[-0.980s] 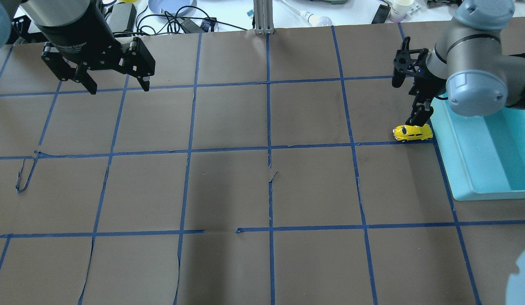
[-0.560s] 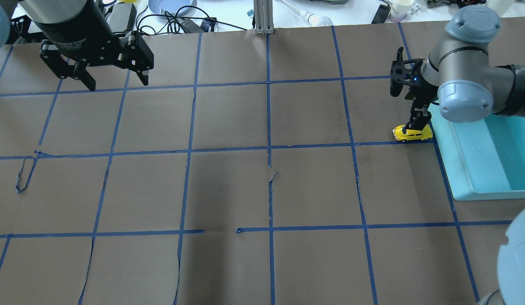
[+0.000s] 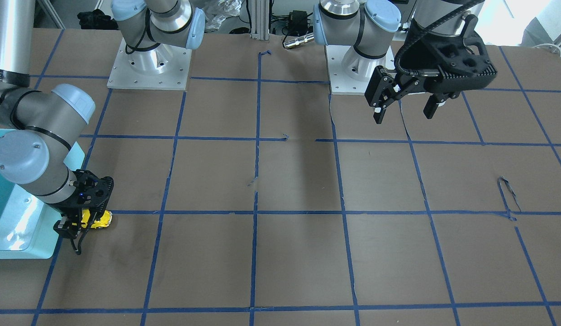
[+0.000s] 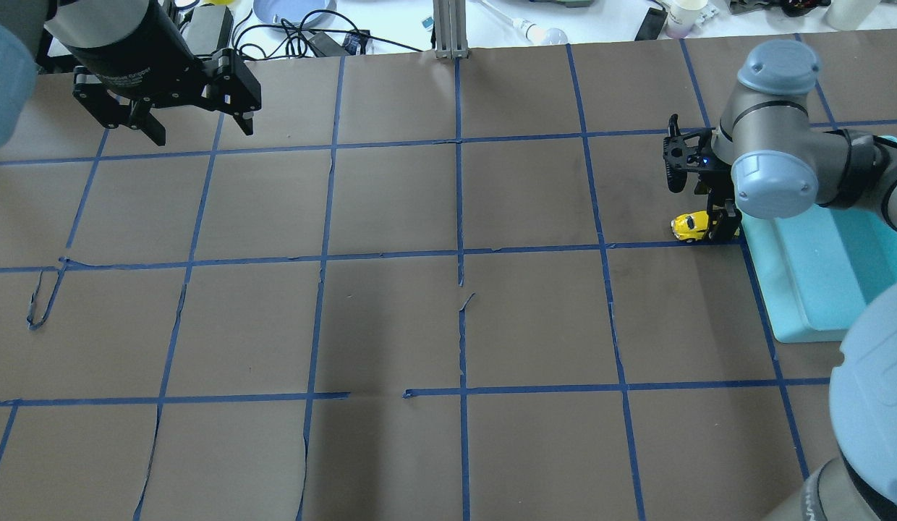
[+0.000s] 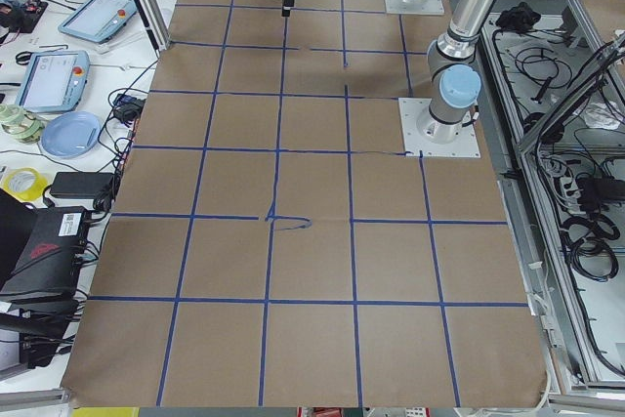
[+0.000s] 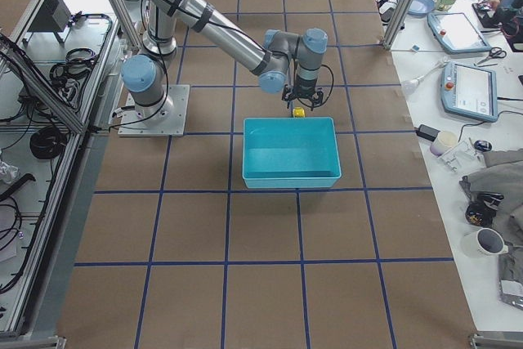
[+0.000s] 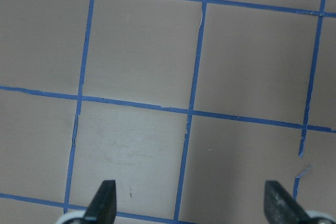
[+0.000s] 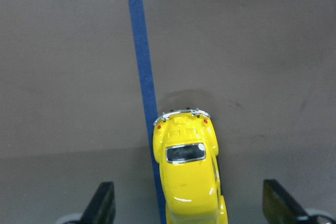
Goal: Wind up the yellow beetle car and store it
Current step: 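Close the right gripper on the yellow car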
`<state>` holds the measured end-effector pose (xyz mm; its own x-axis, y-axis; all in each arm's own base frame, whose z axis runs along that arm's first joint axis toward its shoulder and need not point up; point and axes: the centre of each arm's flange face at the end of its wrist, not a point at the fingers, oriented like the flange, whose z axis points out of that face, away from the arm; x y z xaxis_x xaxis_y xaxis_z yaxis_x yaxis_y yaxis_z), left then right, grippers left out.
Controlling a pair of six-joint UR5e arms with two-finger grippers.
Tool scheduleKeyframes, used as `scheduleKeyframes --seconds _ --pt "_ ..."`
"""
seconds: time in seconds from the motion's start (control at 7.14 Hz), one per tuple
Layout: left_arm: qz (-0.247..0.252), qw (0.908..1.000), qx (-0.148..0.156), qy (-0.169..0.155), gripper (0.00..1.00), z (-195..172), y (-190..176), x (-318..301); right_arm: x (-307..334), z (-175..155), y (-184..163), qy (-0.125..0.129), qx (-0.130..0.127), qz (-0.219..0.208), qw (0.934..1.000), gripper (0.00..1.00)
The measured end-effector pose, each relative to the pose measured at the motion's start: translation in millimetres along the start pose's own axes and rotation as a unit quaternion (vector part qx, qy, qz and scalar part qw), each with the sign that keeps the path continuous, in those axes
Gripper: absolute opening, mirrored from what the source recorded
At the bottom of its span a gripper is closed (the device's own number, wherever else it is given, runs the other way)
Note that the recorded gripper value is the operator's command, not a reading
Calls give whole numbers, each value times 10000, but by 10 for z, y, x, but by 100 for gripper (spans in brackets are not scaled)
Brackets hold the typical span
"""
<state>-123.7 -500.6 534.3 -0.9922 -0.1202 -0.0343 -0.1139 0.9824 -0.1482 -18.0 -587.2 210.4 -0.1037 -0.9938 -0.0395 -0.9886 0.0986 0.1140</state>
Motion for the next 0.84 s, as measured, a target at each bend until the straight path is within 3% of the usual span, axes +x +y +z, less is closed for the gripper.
scheduleKeyframes --seconds 0.28,0.56,0.7,0.84 --pt "63 10000 -4 8 100 -2 -19 -101 26 136 59 -103 14 27 9999 97" --pt "76 10000 -21 21 100 33 0 -113 37 196 73 -139 22 34 9999 24" --pt "70 10000 -27 25 100 45 9 -121 45 210 74 -145 21 34 9999 0" --pt "69 10000 -28 27 100 48 15 -123 52 204 78 -137 19 40 9999 0"
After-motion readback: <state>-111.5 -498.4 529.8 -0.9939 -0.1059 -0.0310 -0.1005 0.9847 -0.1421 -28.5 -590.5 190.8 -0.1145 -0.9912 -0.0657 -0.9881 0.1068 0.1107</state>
